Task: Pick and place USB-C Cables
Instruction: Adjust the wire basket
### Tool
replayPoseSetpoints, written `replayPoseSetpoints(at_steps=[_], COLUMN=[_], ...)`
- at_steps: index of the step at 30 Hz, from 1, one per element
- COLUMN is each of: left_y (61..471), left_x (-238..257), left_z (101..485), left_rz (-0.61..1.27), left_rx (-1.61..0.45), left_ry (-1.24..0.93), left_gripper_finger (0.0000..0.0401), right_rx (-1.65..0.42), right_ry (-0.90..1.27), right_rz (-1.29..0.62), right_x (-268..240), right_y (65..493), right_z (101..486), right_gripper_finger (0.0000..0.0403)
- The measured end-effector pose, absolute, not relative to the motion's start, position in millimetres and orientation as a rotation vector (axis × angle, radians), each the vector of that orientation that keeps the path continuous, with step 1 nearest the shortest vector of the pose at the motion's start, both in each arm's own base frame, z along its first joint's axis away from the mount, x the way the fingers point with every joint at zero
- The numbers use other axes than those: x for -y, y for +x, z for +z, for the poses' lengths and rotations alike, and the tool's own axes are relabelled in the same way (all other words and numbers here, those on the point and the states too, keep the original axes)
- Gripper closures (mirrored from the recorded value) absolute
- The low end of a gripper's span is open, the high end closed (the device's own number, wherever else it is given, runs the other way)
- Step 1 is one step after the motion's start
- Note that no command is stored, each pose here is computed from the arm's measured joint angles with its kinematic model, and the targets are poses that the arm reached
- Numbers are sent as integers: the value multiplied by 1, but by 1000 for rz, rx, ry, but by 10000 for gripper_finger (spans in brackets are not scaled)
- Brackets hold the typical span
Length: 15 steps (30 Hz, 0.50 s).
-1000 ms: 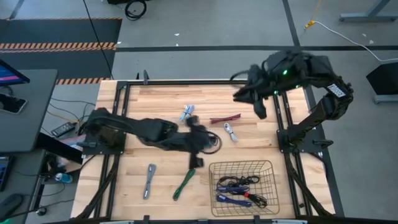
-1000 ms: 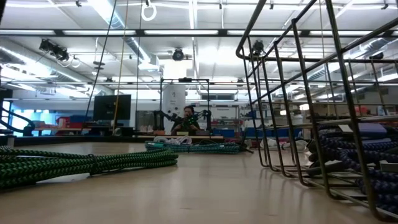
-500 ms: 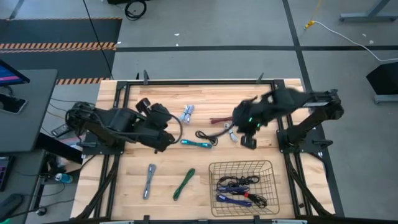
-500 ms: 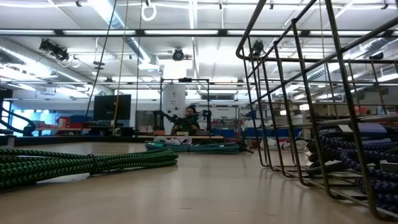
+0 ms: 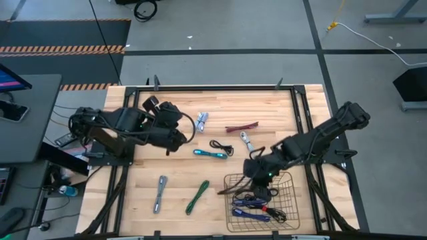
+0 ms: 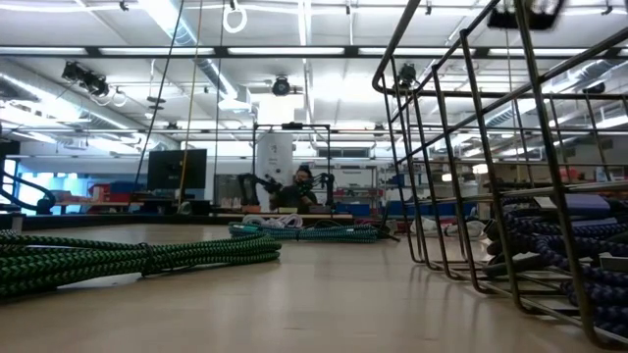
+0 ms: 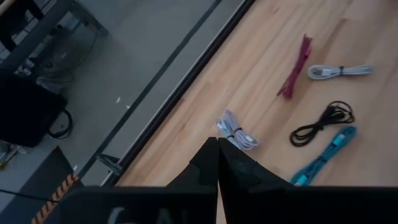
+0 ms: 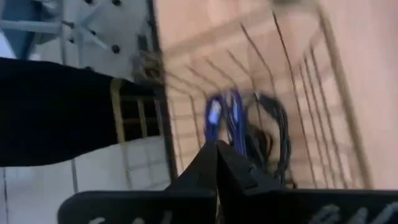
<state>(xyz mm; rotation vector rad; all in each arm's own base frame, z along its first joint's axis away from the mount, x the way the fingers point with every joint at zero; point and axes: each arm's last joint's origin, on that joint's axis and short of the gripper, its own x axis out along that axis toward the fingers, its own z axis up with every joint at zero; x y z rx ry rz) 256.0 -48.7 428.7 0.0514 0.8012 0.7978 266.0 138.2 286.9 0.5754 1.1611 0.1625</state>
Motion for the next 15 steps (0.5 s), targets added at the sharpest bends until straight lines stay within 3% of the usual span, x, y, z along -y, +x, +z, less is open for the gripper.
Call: replayPoseSetpoints(at_steps=[5,15], left_y=[257,257], left_x=[41,40], left_z=[429,429], left_rz=[823,825], left_rx=[-808,-809], left_ry=[47,45], left_gripper_finger=[397,397], right_rx=[-1221,-1018], right_ry=[619,655], right_rz=[104,111], right_x=[-140,-127], right_y=[258,273], right_z=[252,229], right_gripper_finger=[402,402])
